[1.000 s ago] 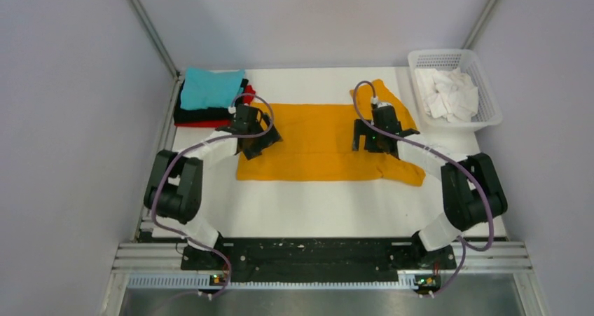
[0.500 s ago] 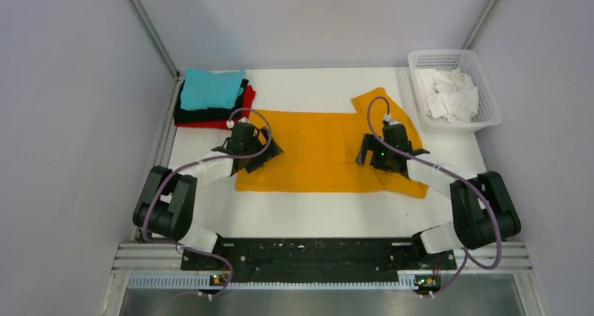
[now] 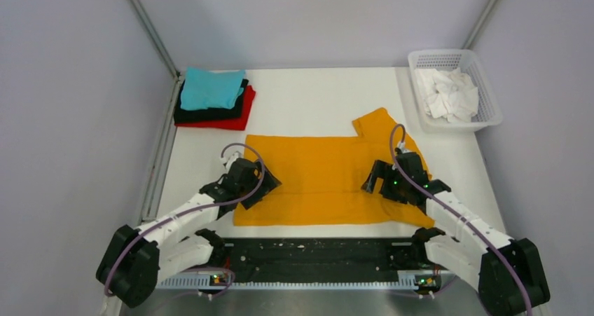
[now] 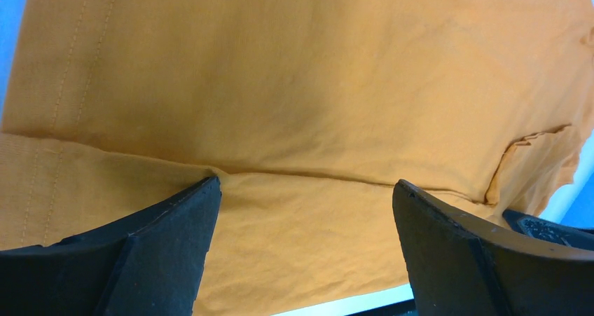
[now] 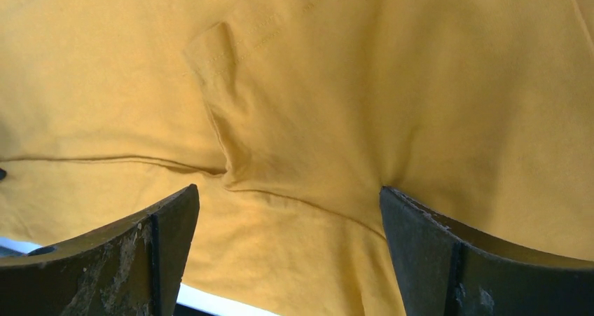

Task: Fold and stack the t-shirts
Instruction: Fold the flattened tshirt in 1/3 of the way, then grab the side of the flattened tshirt furthest away from the robot with both arms

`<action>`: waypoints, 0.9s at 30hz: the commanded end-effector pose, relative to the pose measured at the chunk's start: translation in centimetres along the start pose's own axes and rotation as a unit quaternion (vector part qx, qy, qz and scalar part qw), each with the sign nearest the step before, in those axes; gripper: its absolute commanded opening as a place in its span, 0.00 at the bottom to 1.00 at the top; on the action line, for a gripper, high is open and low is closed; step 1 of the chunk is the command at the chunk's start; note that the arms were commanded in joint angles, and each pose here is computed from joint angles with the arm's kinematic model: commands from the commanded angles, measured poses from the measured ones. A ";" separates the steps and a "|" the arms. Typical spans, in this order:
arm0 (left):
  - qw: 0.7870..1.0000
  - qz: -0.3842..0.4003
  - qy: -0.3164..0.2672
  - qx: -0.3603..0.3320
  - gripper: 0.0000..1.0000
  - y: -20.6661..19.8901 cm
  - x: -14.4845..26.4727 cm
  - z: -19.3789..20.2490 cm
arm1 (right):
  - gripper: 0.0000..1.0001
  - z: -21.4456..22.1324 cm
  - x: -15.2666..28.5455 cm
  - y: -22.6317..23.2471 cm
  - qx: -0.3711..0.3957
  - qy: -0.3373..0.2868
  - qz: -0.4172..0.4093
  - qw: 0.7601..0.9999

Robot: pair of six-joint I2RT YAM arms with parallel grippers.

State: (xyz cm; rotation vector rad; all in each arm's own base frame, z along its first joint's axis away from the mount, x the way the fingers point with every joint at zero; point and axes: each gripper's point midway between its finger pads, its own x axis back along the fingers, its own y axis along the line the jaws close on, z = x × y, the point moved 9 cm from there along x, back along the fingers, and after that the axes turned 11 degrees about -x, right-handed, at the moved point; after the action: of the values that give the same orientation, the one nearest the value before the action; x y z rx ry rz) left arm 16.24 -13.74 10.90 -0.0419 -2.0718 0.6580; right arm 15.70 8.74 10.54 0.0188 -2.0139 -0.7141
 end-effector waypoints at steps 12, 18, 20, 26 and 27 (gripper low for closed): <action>0.988 -0.133 0.067 0.041 0.99 4.7 2.5 4.0 | 0.99 0.8 2.0 0.0 -0.048 -0.002 0.030 0.998; 0.998 -0.054 0.000 0.014 0.99 1.4 3.7 1.1 | 0.99 -2.2 4.2 3.0 -0.001 -0.055 -0.022 0.998; 0.998 -0.041 -0.042 -0.011 0.99 -0.1 4.3 -0.8 | 0.99 -3.4 5.1 4.1 0.007 -0.080 -0.038 0.996; 0.979 -0.100 -0.165 -0.063 0.99 -2.8 4.9 -7.6 | 0.99 -5.8 6.2 7.1 0.021 -0.146 -0.126 0.981; 0.976 -0.111 -0.181 -0.057 0.99 -2.9 4.7 -9.1 | 0.99 -6.3 6.2 7.2 0.019 -0.164 -0.126 0.978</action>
State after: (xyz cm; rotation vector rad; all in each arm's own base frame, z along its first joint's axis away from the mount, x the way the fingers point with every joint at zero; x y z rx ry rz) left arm 17.03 -12.56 16.89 0.1108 -2.2243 0.5339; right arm 17.58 9.46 18.41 0.1007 -2.2046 -0.8257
